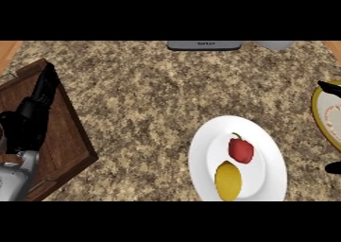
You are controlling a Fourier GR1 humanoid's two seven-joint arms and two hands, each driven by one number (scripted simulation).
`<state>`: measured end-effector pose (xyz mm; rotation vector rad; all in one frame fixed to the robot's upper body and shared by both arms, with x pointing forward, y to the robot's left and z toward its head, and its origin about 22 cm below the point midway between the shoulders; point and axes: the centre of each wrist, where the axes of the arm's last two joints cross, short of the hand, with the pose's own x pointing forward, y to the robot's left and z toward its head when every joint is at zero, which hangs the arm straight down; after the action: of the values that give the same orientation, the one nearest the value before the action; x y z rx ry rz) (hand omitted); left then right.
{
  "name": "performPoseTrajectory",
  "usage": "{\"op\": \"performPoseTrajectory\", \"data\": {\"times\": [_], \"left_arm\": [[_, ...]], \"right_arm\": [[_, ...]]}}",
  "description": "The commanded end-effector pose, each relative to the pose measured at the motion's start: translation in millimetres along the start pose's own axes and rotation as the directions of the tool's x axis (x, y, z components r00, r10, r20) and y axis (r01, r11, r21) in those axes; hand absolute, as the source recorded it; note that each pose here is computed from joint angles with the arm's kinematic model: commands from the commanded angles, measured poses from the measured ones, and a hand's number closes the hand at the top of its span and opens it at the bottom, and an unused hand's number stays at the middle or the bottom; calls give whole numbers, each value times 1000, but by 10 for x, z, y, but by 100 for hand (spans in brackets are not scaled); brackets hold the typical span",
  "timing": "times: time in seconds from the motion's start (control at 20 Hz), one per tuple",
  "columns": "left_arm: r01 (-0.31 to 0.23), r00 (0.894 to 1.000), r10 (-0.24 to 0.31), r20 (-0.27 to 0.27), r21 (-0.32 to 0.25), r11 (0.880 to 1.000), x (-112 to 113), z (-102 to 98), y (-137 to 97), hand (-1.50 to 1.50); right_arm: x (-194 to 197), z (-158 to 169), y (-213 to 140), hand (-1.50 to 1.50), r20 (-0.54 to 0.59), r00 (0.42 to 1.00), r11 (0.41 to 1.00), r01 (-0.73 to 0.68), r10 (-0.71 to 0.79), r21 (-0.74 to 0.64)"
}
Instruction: Pick the bell pepper from the plate and place it in the bowl
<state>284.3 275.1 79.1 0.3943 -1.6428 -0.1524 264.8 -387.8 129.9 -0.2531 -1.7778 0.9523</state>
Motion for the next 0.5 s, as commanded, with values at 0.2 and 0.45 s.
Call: {"op": "performPoseTrajectory", "data": {"times": [0.2, 0.45], "left_arm": [[15, 1000, -15, 6, -19, 1000, -3, -2, -116, 0], [11, 1000, -11, -3, 1, 1000, 2, -9, -77, 0]], "right_arm": [[645, -485, 190, -150, -128, 955, 939, -228, 266, 257], [759, -575, 678, -150, -132, 957, 911, -198, 260, 362]]}}
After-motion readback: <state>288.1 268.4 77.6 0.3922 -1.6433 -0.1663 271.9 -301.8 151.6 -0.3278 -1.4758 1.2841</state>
